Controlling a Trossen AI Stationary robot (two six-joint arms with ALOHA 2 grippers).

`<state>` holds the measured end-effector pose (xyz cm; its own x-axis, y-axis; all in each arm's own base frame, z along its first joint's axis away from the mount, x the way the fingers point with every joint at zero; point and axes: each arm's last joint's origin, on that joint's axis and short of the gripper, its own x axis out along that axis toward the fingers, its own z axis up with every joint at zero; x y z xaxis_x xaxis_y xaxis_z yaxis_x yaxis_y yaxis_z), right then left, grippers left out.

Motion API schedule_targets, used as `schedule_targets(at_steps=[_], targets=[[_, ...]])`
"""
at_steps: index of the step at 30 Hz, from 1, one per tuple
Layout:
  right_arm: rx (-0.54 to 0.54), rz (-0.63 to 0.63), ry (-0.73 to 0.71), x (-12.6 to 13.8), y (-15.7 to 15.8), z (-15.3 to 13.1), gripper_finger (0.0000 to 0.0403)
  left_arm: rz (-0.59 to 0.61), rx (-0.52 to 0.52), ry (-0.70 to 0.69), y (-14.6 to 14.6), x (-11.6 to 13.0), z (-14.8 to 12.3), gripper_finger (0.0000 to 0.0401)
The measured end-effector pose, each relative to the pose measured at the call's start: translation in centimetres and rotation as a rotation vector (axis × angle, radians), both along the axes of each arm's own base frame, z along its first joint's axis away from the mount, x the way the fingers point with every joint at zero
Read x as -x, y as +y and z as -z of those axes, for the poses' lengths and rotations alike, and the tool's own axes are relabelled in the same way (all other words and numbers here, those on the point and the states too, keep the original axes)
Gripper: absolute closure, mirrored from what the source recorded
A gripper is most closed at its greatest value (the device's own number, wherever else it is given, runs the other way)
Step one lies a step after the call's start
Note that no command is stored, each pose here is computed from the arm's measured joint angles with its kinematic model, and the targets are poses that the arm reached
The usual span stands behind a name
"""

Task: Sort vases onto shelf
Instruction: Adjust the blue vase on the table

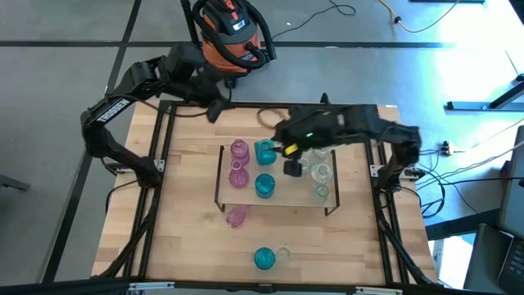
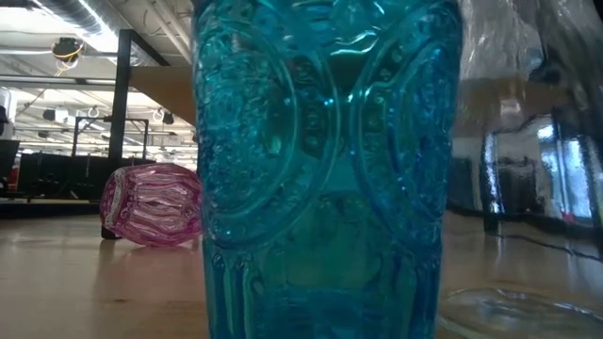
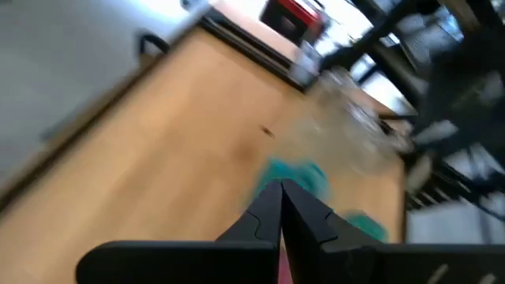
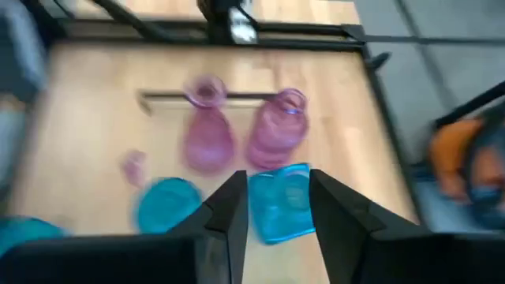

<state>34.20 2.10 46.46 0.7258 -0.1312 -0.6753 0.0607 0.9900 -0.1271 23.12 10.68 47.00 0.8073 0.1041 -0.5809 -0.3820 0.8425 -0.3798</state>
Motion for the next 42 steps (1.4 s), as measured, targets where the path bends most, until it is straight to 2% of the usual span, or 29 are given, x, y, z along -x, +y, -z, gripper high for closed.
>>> schedule_targets(at_steps=[4, 9, 13, 17, 19, 23, 28, 31, 35, 40, 42], targets=[[-0.117, 0.036, -0.056, 2.2, 0.0, -1.7, 0.0298, 0.1, 0.1, 0.055, -3.0, 1.2, -0.1, 0.0401], [-0.207, 0.117, -0.099, 4.1, -0.1, -3.0, 0.0313, 0.312, 0.284, 0.217, -8.8, 2.5, 0.5, 0.0401], [-0.217, 0.152, -0.092, 4.7, 0.2, -3.0, 0.0323, 0.465, 0.367, 0.306, -14.3, 2.9, 0.6, 0.0401], [-0.195, 0.144, -0.051, 5.2, 1.5, -2.8, 0.033, 0.571, 0.372, 0.27, -19.9, 3.4, 0.3, 0.0401], [-0.191, 0.13, -0.036, 5.6, 2.6, -2.7, 0.0333, 0.541, 0.363, 0.217, -22.5, 3.5, 0.6, 0.0401], [-0.139, 0.165, -0.022, 6.4, 4.7, -2.4, 0.0339, 0.367, 0.404, 0.198, -26.8, 4.0, 3.2, 0.0401], [-0.05, 0.262, -0.025, 7.8, 6.8, -2.1, 0.0341, 0.248, 0.46, 0.185, -32.1, 5.5, 9.4, 0.0401], [-0.04, 0.321, -0.034, 8.6, 7.7, -1.9, 0.0341, 0.2, 0.488, 0.138, -34.2, 6.6, 14.0, 0.0401], [-0.064, 0.325, -0.067, 9.4, 9.0, -1.9, 0.0341, 0.111, 0.431, 0.064, -34.6, 7.8, 19.5, 0.0401], [-0.079, 0.386, -0.134, 10.1, 10.1, -2.0, 0.0341, 0.074, 0.297, 0.061, -32.7, 8.1, 25.4, 0.0401], [-0.098, 0.424, -0.163, 10.2, 10.1, -2.1, 0.0341, 0.056, 0.291, 0.066, -31.6, 8.0, 27.6, 0.0401]])
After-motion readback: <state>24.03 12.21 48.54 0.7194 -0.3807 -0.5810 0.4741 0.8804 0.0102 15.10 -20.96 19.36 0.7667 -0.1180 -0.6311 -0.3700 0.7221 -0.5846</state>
